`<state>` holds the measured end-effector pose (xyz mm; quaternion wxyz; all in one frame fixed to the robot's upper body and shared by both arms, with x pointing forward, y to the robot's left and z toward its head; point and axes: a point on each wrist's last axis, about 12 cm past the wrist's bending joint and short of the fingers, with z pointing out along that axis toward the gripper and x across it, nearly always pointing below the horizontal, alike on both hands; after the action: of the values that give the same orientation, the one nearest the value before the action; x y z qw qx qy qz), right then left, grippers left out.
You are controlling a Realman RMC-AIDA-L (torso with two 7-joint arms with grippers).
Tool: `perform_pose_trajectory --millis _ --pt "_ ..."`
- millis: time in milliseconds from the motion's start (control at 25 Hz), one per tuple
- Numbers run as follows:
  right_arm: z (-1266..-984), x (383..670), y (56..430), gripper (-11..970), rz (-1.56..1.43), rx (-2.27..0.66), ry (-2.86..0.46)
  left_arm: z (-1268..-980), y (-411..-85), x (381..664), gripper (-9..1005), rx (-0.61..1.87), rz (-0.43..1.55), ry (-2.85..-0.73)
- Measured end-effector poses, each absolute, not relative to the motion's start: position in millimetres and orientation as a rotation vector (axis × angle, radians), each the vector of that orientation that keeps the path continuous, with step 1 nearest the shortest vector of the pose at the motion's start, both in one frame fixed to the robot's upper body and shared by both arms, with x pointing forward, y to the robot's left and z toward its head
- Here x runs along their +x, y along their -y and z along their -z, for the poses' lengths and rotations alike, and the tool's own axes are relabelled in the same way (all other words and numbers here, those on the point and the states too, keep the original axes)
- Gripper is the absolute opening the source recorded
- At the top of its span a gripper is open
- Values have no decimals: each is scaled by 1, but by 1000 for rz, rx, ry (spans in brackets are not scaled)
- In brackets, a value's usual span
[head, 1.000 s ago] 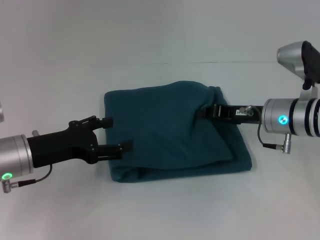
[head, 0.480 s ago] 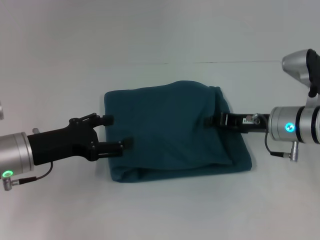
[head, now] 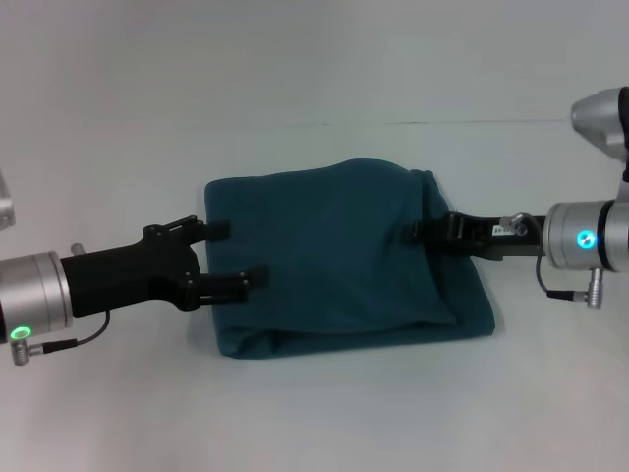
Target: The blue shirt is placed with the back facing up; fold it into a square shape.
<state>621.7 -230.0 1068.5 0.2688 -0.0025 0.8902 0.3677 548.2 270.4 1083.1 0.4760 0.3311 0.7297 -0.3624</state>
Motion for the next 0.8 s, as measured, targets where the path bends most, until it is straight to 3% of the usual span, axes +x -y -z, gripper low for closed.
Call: perform_pose_trajectory --millis 80,200,400,800 --pt "-1071 624 230 282 -988 5 -2426 -1083 -271 549 948 811 884 -1784" --pt "-1072 626 225 530 -979 -2 -2454 -1084 -271 549 947 812 882 -1784" --pt "-1073 628 214 694 -969 -15 -2474 -1084 -273 549 947 815 876 -1787" --pt "-1070 630 202 684 -939 -44 -2482 -1084 -273 550 947 815 875 -1783"
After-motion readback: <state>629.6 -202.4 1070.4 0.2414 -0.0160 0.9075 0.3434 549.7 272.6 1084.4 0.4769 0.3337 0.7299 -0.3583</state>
